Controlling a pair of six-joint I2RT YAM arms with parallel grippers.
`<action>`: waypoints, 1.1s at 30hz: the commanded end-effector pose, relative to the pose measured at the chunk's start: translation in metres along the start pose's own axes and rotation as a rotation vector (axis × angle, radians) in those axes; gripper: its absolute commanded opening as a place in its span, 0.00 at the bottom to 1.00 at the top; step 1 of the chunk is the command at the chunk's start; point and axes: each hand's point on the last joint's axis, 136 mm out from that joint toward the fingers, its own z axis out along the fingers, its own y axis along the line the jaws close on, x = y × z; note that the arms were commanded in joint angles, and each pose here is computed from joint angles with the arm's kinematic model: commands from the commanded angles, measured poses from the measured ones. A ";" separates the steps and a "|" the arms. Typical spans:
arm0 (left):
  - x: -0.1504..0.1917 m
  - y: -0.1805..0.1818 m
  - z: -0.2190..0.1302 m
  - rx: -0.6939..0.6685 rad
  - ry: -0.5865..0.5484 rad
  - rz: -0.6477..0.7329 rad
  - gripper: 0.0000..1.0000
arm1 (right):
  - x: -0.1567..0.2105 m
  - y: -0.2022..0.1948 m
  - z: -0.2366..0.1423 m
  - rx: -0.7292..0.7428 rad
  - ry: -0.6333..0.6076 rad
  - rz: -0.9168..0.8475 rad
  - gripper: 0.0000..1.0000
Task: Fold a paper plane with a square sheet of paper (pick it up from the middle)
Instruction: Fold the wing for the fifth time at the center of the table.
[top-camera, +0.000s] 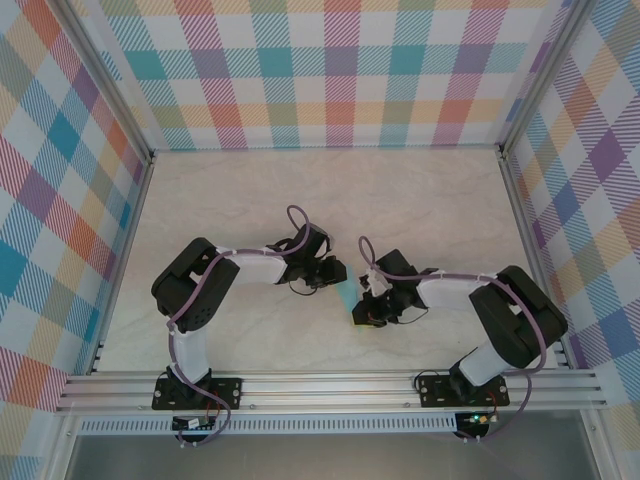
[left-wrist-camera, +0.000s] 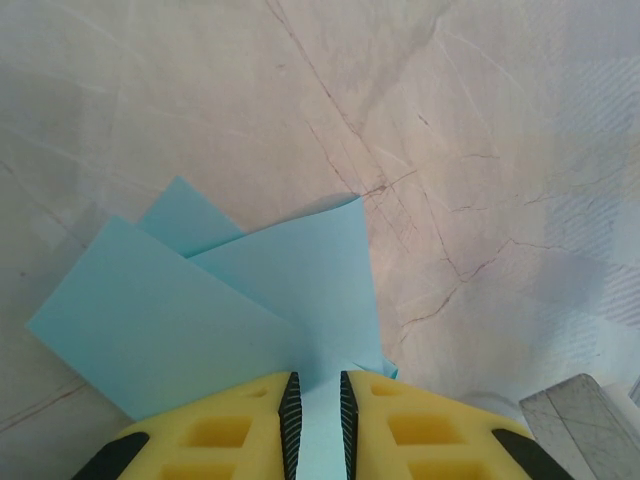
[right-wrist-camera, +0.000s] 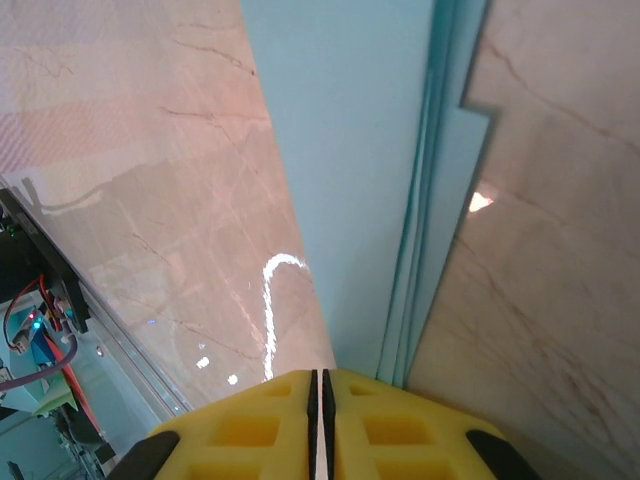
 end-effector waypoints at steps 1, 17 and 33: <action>0.013 0.036 0.010 -0.135 0.026 -0.017 0.22 | 0.031 -0.012 -0.003 0.042 0.094 0.058 0.13; 0.013 0.028 0.004 -0.110 0.010 -0.004 0.23 | -0.039 0.040 -0.030 0.002 -0.171 -0.054 0.17; 0.014 0.028 0.005 -0.107 0.015 -0.001 0.23 | -0.018 -0.028 0.022 0.132 -0.038 0.087 0.15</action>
